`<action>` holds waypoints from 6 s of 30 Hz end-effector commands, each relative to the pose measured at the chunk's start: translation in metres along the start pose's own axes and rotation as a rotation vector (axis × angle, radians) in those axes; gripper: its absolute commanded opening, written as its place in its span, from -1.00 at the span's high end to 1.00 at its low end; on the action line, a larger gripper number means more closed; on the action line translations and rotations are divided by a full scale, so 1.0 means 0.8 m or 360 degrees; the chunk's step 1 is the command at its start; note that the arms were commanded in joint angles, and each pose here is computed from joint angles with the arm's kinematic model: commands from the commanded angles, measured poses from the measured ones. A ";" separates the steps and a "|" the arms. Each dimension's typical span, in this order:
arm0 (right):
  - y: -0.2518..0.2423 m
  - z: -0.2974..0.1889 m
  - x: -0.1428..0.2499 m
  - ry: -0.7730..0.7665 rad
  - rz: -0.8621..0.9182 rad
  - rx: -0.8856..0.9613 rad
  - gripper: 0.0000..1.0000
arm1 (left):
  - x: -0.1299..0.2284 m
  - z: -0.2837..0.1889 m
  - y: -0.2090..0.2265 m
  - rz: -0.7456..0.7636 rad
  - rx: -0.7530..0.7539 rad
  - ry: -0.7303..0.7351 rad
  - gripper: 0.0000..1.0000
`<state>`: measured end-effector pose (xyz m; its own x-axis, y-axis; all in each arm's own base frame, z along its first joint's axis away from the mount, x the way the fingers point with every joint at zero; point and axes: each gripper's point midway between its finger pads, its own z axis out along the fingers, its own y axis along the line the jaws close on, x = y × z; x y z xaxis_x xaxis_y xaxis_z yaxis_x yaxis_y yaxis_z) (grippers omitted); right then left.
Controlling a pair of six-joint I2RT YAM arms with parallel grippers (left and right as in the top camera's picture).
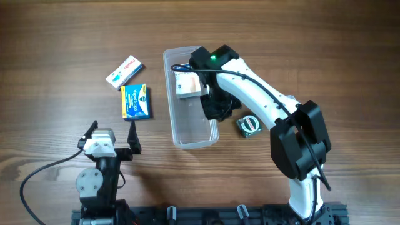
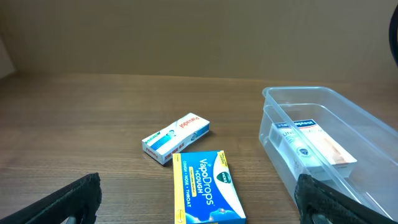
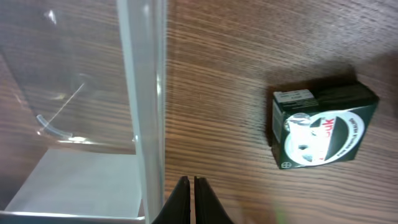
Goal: Pack container
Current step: 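Withdraw right gripper from the container to the right side, then move left gripper over the blue VapoDrops box, then lower left gripper and grasp the VapoDrops box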
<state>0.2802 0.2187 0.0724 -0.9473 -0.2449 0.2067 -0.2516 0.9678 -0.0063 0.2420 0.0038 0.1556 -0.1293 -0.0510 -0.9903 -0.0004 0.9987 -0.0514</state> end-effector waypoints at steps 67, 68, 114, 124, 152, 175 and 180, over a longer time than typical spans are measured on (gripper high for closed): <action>-0.296 -0.281 0.111 -0.1159 0.0831 0.0101 -1.00 | -0.017 0.000 0.000 0.0042 0.0002 -0.0097 -1.00; -0.296 -0.281 0.111 -0.1159 0.0831 0.0101 -1.00 | -0.025 -0.001 0.000 0.0046 0.0003 -0.0140 -0.99; -0.296 -0.281 0.111 -0.1159 0.0830 0.0101 -0.99 | 0.006 0.107 -0.041 -0.0492 0.0179 0.2093 -1.00; -0.296 -0.281 0.111 -0.1159 0.0831 0.0101 -1.00 | 0.023 0.145 -0.024 -0.0247 -0.0190 0.1977 -1.00; -0.296 -0.281 0.111 -0.1159 0.0832 0.0101 -0.99 | 0.134 0.163 -0.023 -0.0223 -0.0226 0.2134 -0.99; -0.296 -0.281 0.111 -0.1159 0.0831 0.0101 -1.00 | 0.177 0.172 -0.014 -0.0194 -0.0254 0.2050 -0.99; -0.296 -0.281 0.111 -0.1159 0.0832 0.0101 -1.00 | 0.180 0.177 -0.013 -0.0191 -0.0252 0.2011 -0.99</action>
<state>0.2985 -0.0154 0.3113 -0.8328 0.2308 -0.5031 0.2489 0.9680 0.0320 0.3698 -0.0188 0.0046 -0.9675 -0.1777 -0.1802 -0.1712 0.9839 -0.0512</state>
